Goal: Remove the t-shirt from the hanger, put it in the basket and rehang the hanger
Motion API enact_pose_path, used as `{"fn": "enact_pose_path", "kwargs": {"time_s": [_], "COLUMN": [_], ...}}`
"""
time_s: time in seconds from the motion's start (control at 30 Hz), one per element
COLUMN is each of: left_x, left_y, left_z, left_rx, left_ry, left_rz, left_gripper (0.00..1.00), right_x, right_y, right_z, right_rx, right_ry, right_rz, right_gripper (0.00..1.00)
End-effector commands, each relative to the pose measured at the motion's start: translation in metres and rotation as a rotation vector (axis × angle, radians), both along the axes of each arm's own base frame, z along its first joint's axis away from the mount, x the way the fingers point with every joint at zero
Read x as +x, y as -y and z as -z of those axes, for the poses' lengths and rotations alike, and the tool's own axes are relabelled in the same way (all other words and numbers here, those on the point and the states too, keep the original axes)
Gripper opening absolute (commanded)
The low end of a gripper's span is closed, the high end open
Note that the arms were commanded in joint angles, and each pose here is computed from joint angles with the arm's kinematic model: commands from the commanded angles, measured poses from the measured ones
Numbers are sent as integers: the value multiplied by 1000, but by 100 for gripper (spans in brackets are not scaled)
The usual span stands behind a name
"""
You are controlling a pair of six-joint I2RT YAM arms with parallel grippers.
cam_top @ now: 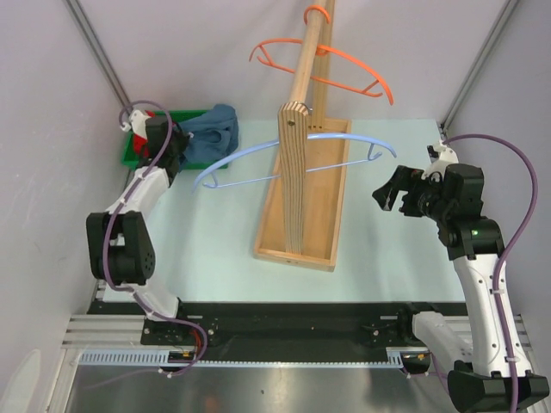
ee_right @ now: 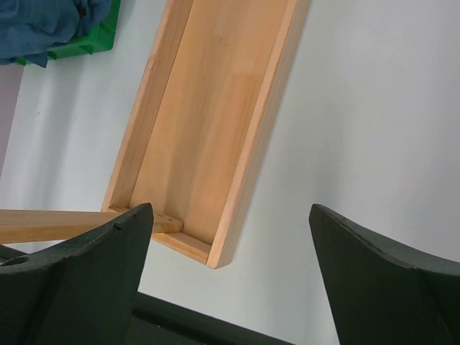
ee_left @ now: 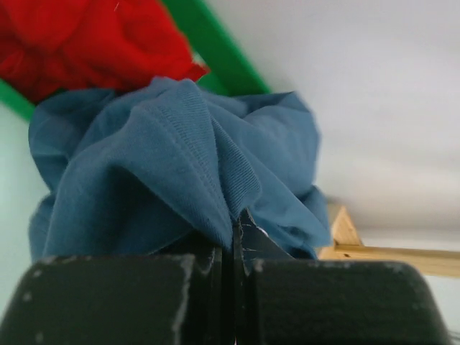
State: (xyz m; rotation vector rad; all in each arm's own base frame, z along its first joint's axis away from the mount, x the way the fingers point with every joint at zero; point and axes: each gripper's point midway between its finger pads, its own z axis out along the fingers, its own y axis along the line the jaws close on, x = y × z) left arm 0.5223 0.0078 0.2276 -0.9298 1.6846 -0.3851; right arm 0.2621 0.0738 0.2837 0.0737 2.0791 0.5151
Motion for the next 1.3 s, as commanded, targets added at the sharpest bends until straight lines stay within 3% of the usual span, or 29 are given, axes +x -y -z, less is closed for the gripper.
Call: {"fn": "enact_pose_path", "kwargs": {"time_s": [0.0,0.07,0.1,0.13,0.2,0.33,0.47,0.63,0.8,0.97,1.07,1.27], "left_x": [24,43,53,71,86,119,130,121,93,83,85,73], "left_y": [2,18,22,24,32,10,-20,-52,-82,-109,-108,-95], "left_z": [34,36,60,48,86,77,104,116,107,105,101,75], "left_rx": [-126,-213,-238,-273,-367,-512,-550,-442,-255,-194,-183,-179], "left_ry": [-55,-54,-94,-62,-145,-23,-115,-231,-256,-281,-278,-229], "left_rz": [-56,-3,15,24,69,91,5,-66,-167,-199,-154,-91], "left_gripper": [0,0,0,0,0,0,0,0,0,0,9,58], "right_x": [2,3,3,3,3,2,-1,0,1,-2,-4,-6], "right_y": [0,0,0,0,0,1,4,0,-8,-9,-8,-7], "right_z": [-3,-2,-3,-3,-4,-6,-8,-11,-13,-16,-14,-2], "right_rx": [-7,-10,-10,-11,-12,-23,-32,-11,19,14,5,-1], "right_ry": [16,13,15,12,10,3,4,8,9,15,5,-17], "right_rz": [-4,1,0,1,1,6,17,13,-7,-7,-5,4], "right_gripper": [95,95,95,95,95,94,95,95,94,94,94,94]}}
